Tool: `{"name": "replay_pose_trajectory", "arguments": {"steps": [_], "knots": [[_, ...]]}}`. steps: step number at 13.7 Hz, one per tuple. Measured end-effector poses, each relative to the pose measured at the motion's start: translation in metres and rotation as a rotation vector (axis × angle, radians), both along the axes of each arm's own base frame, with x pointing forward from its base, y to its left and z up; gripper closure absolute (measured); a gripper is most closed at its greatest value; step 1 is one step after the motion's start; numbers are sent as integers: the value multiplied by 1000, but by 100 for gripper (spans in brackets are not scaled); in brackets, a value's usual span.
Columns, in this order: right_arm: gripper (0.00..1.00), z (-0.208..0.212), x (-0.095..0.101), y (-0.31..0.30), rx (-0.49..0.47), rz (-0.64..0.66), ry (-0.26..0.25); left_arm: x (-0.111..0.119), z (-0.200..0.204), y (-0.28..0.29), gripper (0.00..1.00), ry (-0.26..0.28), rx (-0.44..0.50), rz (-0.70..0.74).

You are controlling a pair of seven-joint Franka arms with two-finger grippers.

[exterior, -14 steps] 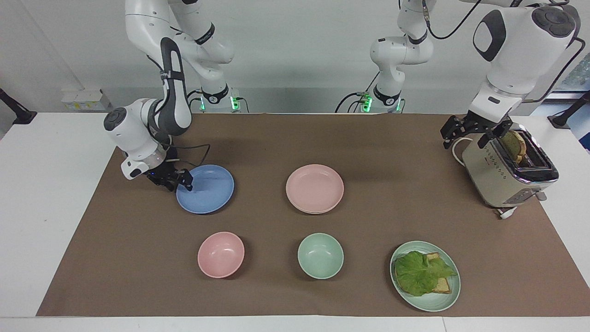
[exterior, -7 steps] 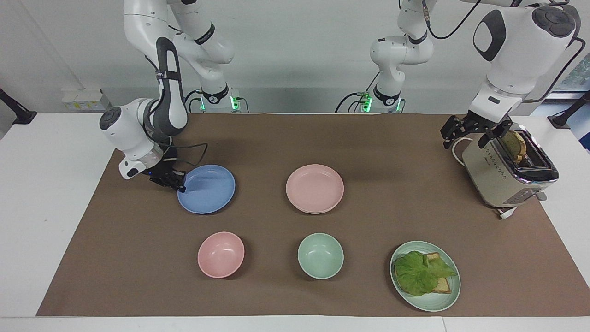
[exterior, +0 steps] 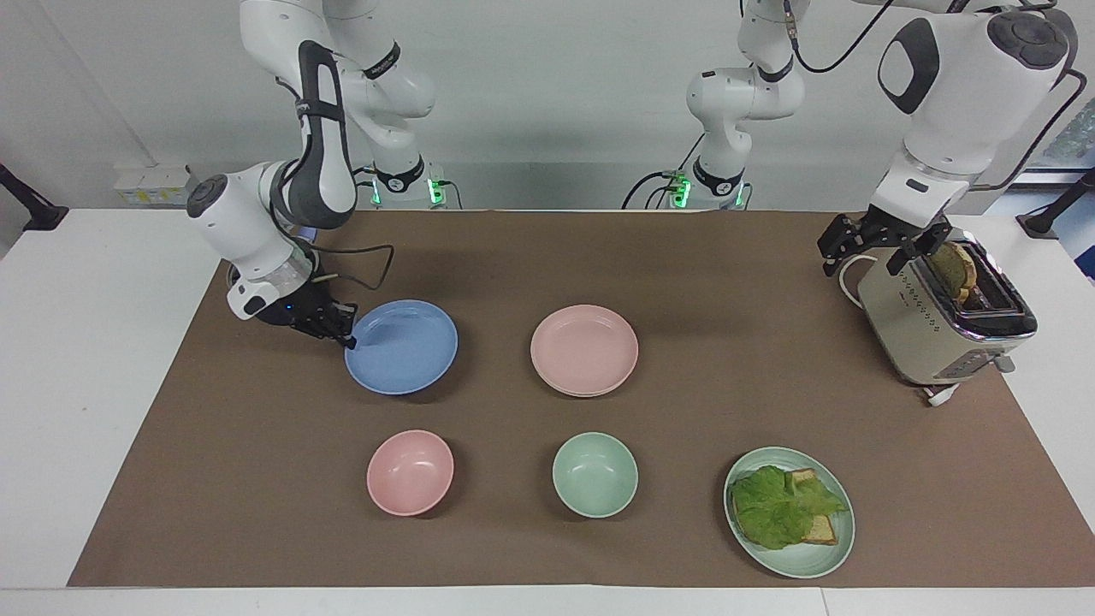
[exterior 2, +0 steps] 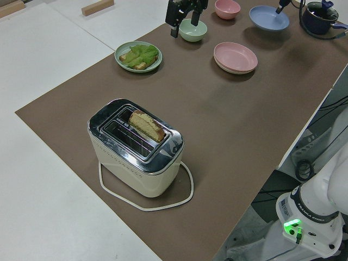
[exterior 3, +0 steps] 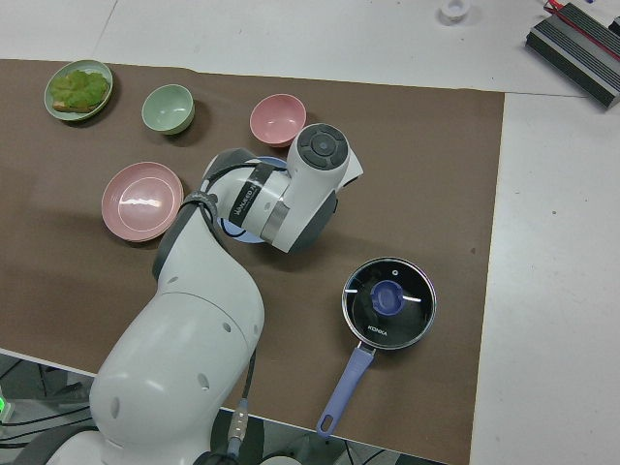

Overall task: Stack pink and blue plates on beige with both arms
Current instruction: 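Carry the blue plate with the right gripper onto the pink plate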

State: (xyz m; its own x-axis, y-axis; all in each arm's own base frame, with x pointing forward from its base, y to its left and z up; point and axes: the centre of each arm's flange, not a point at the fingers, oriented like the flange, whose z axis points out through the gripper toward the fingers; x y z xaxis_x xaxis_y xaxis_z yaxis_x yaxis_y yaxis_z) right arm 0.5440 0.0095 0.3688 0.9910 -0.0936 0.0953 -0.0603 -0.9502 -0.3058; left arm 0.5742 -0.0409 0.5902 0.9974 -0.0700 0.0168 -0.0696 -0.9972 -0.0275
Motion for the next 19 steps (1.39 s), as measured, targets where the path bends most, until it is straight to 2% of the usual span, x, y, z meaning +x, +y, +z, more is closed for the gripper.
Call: {"name": "replay_pose_trajectory", "arguments": {"steps": [2, 5, 8, 11, 14, 17, 19], "knots": [[96, 7, -1, 52, 10, -6, 7, 0, 0, 0, 0, 0, 0, 0], [96, 14, -4, 119, 24, -44, -14, 0, 0, 0, 0, 0, 0, 0], [96, 15, -9, 176, 43, -49, 10, 0, 0, 0, 0, 0, 0, 0], [96, -2, -17, 221, 49, -48, 24, 0, 0, 0, 0, 0, 0, 0], [96, -21, -23, 247, 45, -31, 20, 0, 0, 0, 0, 0, 0, 0], [96, -41, -20, 257, 43, -36, -17, 0, 0, 0, 0, 0, 0, 0], [96, -47, -16, 258, 43, -41, -19, 0, 0, 0, 0, 0, 0, 0]]}}
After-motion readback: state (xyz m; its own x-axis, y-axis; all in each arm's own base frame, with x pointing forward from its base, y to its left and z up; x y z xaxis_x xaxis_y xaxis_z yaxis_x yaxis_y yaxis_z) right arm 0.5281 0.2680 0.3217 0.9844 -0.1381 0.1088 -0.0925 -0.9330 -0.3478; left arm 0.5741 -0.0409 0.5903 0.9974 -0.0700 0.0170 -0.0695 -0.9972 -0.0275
